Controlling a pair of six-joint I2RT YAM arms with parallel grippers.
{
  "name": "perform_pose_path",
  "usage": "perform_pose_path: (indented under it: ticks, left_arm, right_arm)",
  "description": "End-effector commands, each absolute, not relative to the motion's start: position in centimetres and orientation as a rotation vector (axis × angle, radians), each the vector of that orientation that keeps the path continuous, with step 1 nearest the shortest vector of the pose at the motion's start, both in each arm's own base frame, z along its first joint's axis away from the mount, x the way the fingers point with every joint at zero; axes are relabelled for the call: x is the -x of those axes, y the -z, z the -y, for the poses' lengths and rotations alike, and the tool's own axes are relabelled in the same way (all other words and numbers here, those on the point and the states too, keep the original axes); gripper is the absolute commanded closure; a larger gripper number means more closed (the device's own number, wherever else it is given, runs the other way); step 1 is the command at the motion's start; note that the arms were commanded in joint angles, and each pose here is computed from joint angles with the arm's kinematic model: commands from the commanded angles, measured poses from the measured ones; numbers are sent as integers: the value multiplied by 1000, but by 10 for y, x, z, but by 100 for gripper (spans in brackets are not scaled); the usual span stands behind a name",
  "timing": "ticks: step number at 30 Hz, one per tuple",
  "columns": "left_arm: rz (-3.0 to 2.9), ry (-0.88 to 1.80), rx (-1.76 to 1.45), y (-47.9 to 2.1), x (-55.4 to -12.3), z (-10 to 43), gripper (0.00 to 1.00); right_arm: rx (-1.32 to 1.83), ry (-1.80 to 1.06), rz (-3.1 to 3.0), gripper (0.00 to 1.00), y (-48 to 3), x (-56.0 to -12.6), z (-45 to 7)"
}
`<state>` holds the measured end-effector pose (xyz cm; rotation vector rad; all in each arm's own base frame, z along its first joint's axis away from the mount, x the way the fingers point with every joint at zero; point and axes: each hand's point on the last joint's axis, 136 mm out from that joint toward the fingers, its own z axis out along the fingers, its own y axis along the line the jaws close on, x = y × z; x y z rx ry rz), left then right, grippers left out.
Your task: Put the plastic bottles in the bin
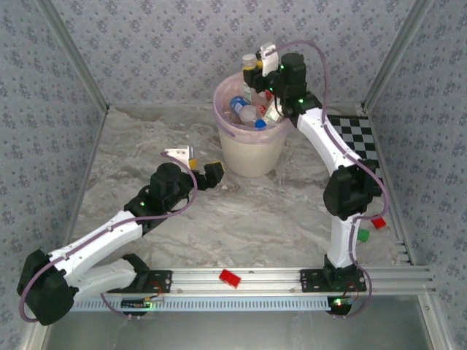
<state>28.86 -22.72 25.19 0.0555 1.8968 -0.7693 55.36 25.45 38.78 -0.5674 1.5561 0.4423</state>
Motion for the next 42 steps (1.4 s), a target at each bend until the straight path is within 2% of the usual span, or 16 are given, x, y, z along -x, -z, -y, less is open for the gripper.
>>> perform_pose_path:
  ticks: [1,6,10,12,15,20,24,29,37,39,42]
  left_arm:
    - [-1872,784,-32,-258,-288,221,1]
    - [-1875,789,-29,-257,-288,220,1]
    - [-1883,783,-21,-252,-288,218,1]
    - [-1890,784,-18,-250,-289,219,1]
    - [-1891,797,-15,-249,-290,221,1]
    - [-1899,812,-15,-245,-292,224,1]
    - [-1904,809,-16,-244,-293,225,1]
    - [-1908,811,-16,-243,-293,226,1]
    - [-1914,799,-15,-242,-291,222,1]
    - [-1914,797,-12,-242,-290,221,1]
    - [-1916,790,-8,-241,-289,219,1]
  right_arm:
    - [567,-451,-1371,70,-418,-536,-250]
    - [533,-430,-1409,61,-411,-524,-226]
    - [540,-403,-1500,46,-408,-501,-213]
    - [540,-377,-1522,33,-414,-488,-205]
    - [536,-344,-1534,31,-428,-472,-193]
    - [475,-283,-1543,17,-454,-456,-169]
    - [415,-280,-1666,18,-462,-460,-156]
    - [376,-307,-1830,21,-446,-476,-158]
    - [383,-402,-1951,17,-416,-508,-177]
    - [376,-398,-1988,22,-406,-513,-177]
    - [386,-412,-2001,43,-401,-514,-179]
